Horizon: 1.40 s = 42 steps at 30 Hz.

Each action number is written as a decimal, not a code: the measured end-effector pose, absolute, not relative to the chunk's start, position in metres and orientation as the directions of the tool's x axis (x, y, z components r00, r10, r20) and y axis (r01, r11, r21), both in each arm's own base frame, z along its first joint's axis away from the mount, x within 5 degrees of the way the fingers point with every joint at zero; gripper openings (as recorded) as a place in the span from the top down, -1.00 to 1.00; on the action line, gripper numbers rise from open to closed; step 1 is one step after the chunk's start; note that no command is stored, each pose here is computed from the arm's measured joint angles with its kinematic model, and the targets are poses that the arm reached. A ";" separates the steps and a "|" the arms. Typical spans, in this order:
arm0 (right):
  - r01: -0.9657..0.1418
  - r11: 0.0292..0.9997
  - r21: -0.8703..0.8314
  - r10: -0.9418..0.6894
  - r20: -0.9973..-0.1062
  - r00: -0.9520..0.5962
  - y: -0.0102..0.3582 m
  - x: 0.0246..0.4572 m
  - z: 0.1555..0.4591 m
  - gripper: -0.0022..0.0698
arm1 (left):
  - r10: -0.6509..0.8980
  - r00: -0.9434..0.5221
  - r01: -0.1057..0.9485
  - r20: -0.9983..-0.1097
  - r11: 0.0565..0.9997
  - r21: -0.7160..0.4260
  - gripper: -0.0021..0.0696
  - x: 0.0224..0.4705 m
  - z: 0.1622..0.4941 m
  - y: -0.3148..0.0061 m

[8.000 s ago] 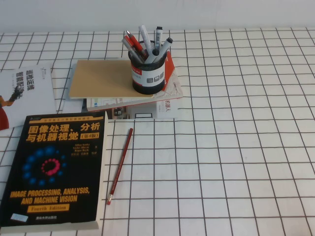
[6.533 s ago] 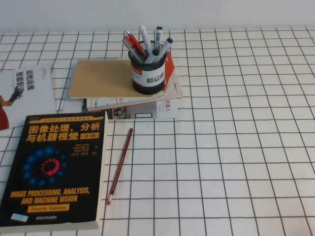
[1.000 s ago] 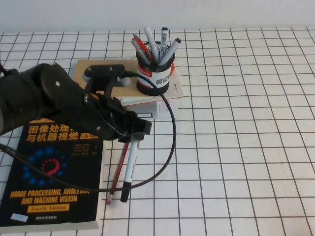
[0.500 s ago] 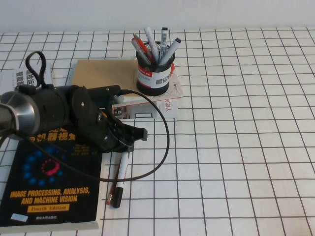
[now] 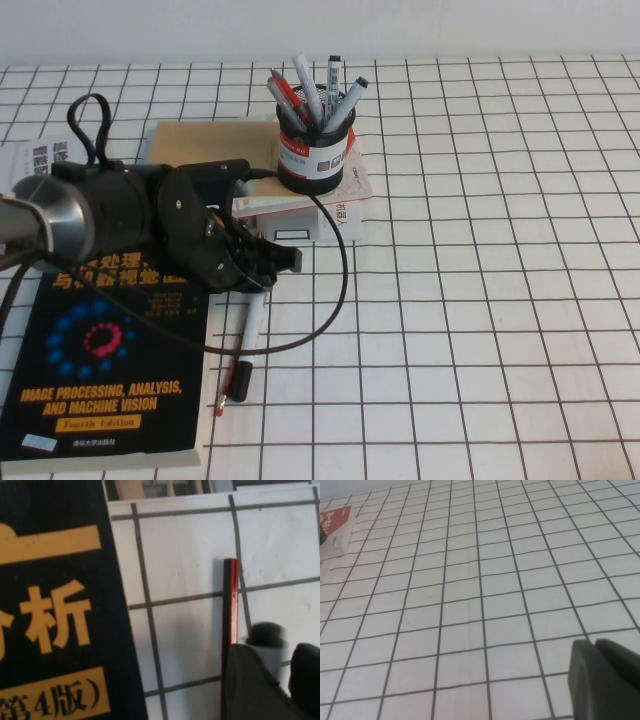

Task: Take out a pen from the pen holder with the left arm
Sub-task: 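Take a marker out of the pen holder and lay it on the table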

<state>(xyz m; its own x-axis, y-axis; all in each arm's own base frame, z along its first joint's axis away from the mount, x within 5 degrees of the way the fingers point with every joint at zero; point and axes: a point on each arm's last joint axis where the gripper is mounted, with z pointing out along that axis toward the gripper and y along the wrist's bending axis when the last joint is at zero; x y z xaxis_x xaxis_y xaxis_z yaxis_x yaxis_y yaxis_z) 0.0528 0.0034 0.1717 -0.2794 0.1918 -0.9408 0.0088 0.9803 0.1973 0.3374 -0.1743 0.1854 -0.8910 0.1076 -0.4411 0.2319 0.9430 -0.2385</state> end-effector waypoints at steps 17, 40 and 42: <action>0.009 0.980 0.197 0.192 -0.941 -0.279 0.003 0.053 0.172 0.99 | 0.211 -0.837 0.323 -0.504 0.935 -0.145 0.27 0.337 0.186 -0.182; 0.009 0.980 0.197 0.192 -0.941 -0.279 0.003 0.053 0.172 0.99 | 0.082 -0.189 0.505 -0.979 0.863 -0.025 0.94 0.218 0.268 -0.124; 0.009 0.980 0.197 0.192 -0.941 -0.279 0.003 0.053 0.172 0.99 | 0.083 -0.168 0.512 -0.982 0.859 -0.015 0.94 0.197 0.265 -0.113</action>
<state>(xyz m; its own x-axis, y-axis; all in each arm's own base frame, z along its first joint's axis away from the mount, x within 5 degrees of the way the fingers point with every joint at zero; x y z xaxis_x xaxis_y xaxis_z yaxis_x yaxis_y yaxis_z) 0.0528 0.0034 0.1717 -0.2794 0.1918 -0.9408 0.0088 0.9803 0.1973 0.1971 -0.1126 0.2645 -0.1681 0.0834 -0.9822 0.5118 0.8590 -0.0147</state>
